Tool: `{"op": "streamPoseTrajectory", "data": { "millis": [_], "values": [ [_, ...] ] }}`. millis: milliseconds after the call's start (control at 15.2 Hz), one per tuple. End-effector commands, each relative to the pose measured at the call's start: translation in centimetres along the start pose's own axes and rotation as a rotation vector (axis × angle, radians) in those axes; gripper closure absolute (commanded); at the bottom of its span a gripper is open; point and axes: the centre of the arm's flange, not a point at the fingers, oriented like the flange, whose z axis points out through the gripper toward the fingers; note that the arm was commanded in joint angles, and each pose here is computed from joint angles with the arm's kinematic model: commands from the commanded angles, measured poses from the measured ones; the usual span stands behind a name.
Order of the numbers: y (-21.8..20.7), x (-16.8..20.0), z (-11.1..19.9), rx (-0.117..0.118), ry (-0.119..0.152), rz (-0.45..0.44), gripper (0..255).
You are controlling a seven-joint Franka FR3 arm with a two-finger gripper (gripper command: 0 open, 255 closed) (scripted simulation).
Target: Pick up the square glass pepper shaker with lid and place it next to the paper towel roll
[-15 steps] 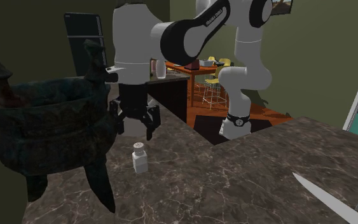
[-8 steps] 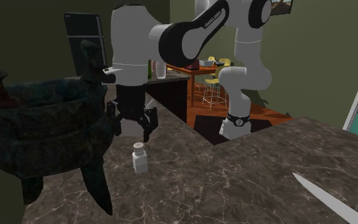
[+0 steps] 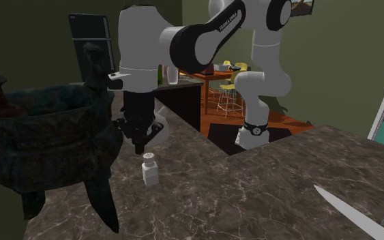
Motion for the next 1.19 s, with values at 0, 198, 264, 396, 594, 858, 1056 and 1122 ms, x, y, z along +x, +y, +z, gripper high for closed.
{"op": "streamPoseTrajectory", "data": {
  "millis": [0,198,264,396,594,858,1056,1122],
  "values": [
    [-0.4,-1.2,3.1,0.046,-0.097,0.005,255],
    [-0.2,-0.5,0.3,0.013,-0.035,0.001,0],
    [-0.5,-0.8,0.5,0.038,-0.082,0.006,0],
    [-0.7,-1.0,1.0,0.046,-0.096,0.007,0],
    [-0.7,-1.1,2.6,0.046,-0.096,0.007,0],
    [-0.8,-1.3,4.5,0.046,-0.096,0.007,0],
    [-0.8,-1.3,4.5,0.046,-0.096,0.007,0],
    [-0.8,-1.3,4.5,0.046,-0.096,0.007,0]
  ]
}}
